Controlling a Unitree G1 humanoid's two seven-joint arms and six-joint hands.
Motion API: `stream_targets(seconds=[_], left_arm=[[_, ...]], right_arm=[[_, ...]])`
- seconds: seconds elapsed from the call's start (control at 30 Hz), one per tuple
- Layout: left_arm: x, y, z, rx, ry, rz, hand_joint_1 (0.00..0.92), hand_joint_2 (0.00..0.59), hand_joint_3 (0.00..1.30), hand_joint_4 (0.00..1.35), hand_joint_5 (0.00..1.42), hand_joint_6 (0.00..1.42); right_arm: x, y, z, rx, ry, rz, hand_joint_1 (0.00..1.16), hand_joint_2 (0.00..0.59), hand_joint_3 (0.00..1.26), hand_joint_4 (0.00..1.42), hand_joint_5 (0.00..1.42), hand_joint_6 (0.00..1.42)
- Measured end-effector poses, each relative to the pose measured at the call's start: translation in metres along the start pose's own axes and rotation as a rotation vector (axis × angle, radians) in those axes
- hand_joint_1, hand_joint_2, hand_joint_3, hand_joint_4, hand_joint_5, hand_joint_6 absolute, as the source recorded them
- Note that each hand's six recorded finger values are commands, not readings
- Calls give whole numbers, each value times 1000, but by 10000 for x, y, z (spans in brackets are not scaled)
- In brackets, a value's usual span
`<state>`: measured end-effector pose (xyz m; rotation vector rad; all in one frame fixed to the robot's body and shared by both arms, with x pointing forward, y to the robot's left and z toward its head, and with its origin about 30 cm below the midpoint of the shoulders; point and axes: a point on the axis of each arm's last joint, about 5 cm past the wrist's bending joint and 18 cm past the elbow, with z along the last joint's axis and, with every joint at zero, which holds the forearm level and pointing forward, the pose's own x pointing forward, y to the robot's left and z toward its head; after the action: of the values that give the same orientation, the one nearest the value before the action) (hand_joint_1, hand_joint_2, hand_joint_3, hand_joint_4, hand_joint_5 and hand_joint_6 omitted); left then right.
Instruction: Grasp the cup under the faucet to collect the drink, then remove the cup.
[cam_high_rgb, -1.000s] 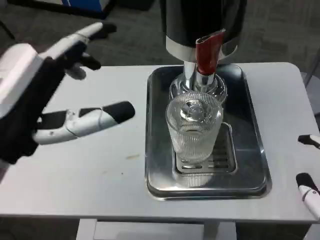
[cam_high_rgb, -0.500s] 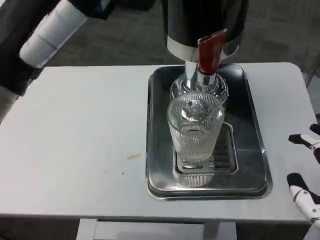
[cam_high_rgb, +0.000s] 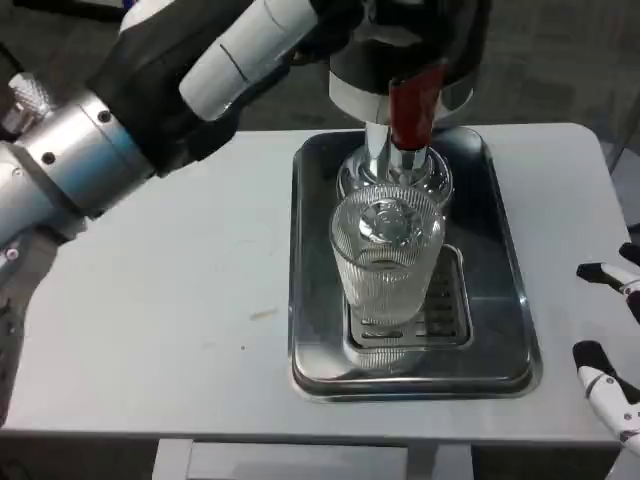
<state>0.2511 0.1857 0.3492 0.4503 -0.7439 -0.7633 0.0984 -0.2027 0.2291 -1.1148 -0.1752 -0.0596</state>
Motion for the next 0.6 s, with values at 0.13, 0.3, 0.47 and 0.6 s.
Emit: stream_targets(seconds=[0.13,0.3,0.47,0.6], left_arm=[[73,-30,-77,-31,18,-15,0,40,206,185,297,213],[140,-74,-142,-39,45,-35,0,40,205,178,293,196],[187,-138,-205,-36,77,-73,0,41,202,178,286,193],[203,-163,-220,-9,95,-97,0,41,198,173,284,192]], right_arm=[[-9,7,-4,5,5,2,331,516,156,0,0,31],[-16,12,-9,13,7,3,331,516,156,0,0,31],[-22,6,-17,18,9,3,331,516,156,0,0,31],[-24,1,-23,23,8,4,331,516,156,0,0,31]])
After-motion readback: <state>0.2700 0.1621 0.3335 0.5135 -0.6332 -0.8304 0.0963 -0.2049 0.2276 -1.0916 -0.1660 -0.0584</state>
